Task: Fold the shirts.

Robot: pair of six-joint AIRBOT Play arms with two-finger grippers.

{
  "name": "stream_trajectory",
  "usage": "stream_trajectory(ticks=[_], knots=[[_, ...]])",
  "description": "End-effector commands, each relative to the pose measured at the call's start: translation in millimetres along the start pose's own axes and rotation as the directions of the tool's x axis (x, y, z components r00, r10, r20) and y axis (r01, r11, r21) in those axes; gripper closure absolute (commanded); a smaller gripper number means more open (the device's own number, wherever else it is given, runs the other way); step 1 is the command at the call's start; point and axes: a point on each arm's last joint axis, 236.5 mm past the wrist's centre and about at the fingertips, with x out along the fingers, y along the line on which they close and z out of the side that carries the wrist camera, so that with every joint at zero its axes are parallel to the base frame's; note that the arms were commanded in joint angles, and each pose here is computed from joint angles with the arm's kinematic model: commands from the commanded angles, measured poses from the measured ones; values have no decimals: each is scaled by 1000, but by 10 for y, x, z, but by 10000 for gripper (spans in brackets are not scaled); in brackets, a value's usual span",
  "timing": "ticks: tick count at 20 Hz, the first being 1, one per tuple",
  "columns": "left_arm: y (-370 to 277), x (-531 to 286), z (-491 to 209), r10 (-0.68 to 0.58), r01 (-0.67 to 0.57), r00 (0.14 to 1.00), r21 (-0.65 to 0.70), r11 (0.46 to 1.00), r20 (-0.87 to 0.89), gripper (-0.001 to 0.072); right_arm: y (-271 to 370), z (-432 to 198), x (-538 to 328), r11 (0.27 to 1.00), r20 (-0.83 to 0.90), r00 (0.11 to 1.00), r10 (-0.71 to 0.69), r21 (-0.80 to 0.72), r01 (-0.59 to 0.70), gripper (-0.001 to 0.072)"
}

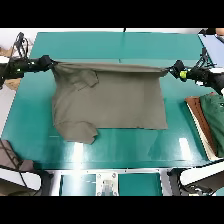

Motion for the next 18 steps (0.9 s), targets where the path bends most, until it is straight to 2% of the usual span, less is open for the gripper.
stream_trajectory(ticks=[1, 5, 11, 12, 13, 14, 15, 18], knots=[[144, -2, -288, 52, -45, 989, 54, 998, -138, 679, -207, -306, 6, 998, -152, 986, -67, -29, 63, 699], [429, -201, -912, 169, -144, 902, 94, 985, -397, 679, -530, -865, -170, 980, -377, 905, -197, -110, 168, 699], [521, -178, -1468, 138, -148, 852, 20, 989, -504, 679, -697, -1304, -175, 978, -472, 857, -206, -77, 192, 696], [503, -176, -1472, 130, -143, 853, 13, 990, -506, 679, -680, -1312, -170, 979, -474, 857, -202, -76, 189, 633], [445, -165, -1463, 106, -127, 858, -8, 992, -503, 675, -643, -1321, -180, 981, -480, 856, -191, -70, 180, 493], [363, -158, -1467, 71, -103, 861, -36, 994, -504, 410, -600, -1324, -213, 983, -492, 851, -183, -71, 170, 450], [271, -173, -1494, 33, -79, 855, -68, 995, -518, 55, -532, -1316, -266, 985, -510, 843, -172, -72, 157, 455], [7, -433, -1656, -54, -52, 768, -146, 988, -638, 36, -344, -1207, -570, 988, -532, 834, -147, -47, 145, 499]])
